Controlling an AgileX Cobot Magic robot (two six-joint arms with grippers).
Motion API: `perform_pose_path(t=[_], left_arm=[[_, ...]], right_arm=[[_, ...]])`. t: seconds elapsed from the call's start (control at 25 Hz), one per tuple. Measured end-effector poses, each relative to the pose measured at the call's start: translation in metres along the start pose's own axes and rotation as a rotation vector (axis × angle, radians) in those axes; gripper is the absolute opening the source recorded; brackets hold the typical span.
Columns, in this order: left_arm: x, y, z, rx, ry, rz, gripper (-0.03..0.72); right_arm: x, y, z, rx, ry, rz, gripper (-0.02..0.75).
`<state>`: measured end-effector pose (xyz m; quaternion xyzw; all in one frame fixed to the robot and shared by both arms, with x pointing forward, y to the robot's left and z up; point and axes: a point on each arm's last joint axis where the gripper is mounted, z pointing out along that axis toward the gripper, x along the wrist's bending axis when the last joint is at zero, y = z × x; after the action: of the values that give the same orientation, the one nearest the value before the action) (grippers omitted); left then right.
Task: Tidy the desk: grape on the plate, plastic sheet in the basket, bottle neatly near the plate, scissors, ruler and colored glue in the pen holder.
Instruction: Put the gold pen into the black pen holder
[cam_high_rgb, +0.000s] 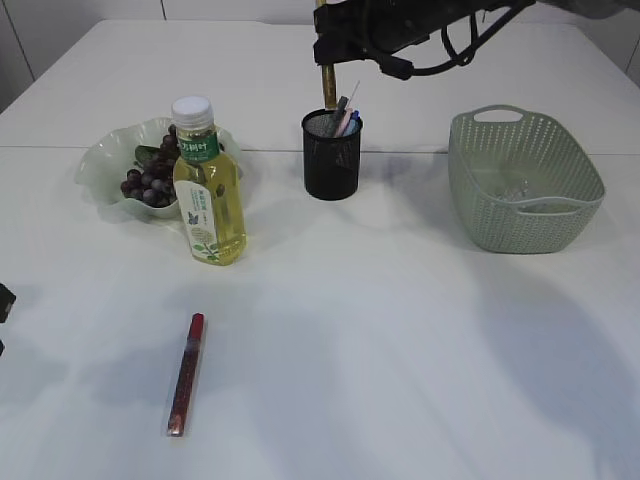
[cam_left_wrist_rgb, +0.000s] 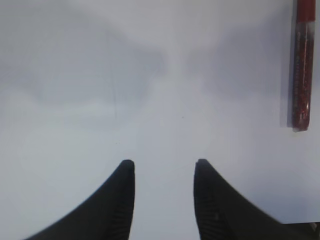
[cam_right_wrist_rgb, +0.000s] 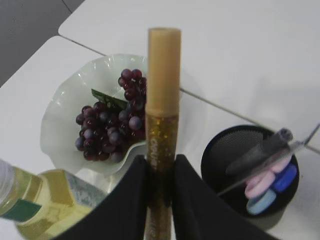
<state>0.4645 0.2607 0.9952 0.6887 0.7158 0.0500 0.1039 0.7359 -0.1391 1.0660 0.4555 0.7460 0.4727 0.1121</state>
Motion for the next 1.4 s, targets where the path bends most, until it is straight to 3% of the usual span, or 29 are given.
perform_pose_path(t=[0.2,0.44,0.64,0.8,0.88,0.96,1.28,1.4], left_arm=[[0.0,0.0,0.0,0.0,0.0,0.0,0.289],[0.0,0.0,0.0,0.0,0.0,0.0,0.289],[0.0,0.0,0.0,0.0,0.0,0.0,0.289],[0.0,0.0,0.0,0.0,0.0,0.0,0.289],[0.0,0.0,0.0,0.0,0.0,0.0,0.289],[0.0,0.0,0.0,0.0,0.0,0.0,0.289],[0.0,0.0,0.0,0.0,0.0,0.0,0.289],[0.0,0.0,0.0,0.0,0.0,0.0,0.289]], right_arm=[[-0.022,-0.008,0.034,-0.102,0.034,-0.045,0.134],[-0.042,-0.027,0.066,-0.19,0.003,-0.199,0.134],[-0.049,-0.032,0.076,-0.234,-0.023,-0.214,0.138],[-0.052,-0.032,0.077,-0.245,-0.041,-0.205,0.263],[-0.052,-0.032,0.077,-0.246,-0.04,-0.205,0.354],[-0.051,-0.032,0.077,-0.242,-0.031,-0.208,0.395],[-0.043,-0.02,0.061,-0.21,-0.023,-0.112,0.419],[-0.032,-0.012,0.036,-0.061,-0.048,-0.044,0.418]])
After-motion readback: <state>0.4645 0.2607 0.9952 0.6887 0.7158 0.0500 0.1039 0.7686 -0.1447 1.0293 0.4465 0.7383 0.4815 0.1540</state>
